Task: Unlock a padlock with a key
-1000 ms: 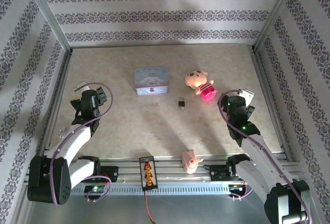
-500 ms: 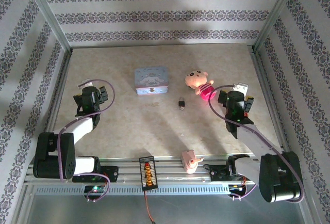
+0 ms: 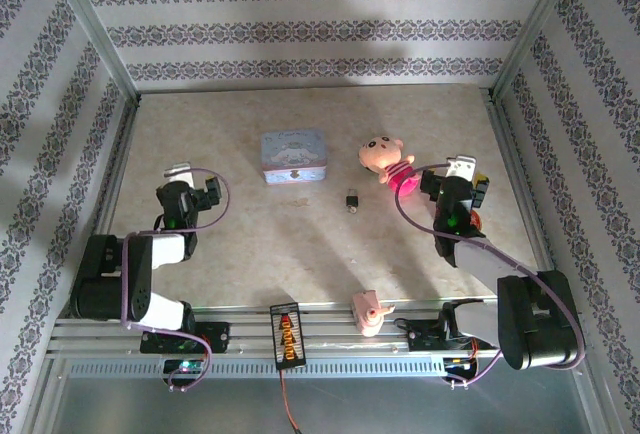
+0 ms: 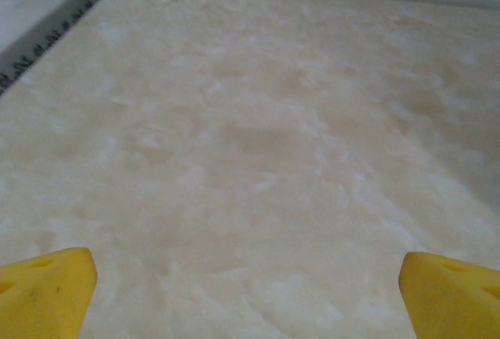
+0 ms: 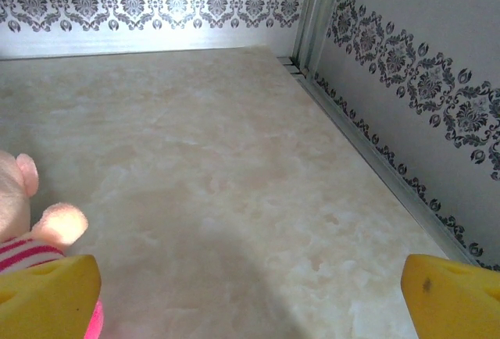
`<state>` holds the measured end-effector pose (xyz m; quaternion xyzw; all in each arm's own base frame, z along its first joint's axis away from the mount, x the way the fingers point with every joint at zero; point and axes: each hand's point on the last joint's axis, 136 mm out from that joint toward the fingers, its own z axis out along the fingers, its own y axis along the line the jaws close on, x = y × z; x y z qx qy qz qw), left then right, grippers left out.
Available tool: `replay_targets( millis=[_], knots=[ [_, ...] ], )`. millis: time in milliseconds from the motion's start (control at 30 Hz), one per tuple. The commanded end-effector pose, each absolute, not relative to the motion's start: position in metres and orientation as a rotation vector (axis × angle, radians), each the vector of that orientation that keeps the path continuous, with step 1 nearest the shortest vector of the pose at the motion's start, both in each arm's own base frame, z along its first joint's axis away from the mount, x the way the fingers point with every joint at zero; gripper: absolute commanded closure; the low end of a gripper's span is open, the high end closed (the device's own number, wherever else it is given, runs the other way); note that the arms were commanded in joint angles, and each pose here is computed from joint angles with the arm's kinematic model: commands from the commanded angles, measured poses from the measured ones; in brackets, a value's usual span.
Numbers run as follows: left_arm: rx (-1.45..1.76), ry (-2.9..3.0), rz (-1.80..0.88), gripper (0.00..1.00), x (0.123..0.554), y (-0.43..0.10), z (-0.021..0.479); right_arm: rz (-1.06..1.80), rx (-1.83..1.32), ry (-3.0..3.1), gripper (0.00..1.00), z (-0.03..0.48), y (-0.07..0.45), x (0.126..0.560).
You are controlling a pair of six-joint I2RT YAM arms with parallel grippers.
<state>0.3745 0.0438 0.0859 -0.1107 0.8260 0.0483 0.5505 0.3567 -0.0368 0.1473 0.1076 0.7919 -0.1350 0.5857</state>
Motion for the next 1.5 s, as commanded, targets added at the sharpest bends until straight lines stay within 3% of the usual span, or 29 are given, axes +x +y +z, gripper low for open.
replay_targets(
  millis=[0,367,1467],
  knots=[
    [-0.161,1.838,0.049,0.01,0.385,0.032,0.106,-0.314,0.248,1.807,0.02,0.148,-0.04,0.354],
    [0.106,1.897,-0.136,0.01,0.398,-0.013,0.09,-0.271,0.262,1.75,0.02,0.143,-0.039,0.343],
    [0.023,1.899,-0.074,0.01,0.4,0.002,0.089,0.023,0.085,1.875,0.02,0.099,-0.007,0.389]
  ],
)
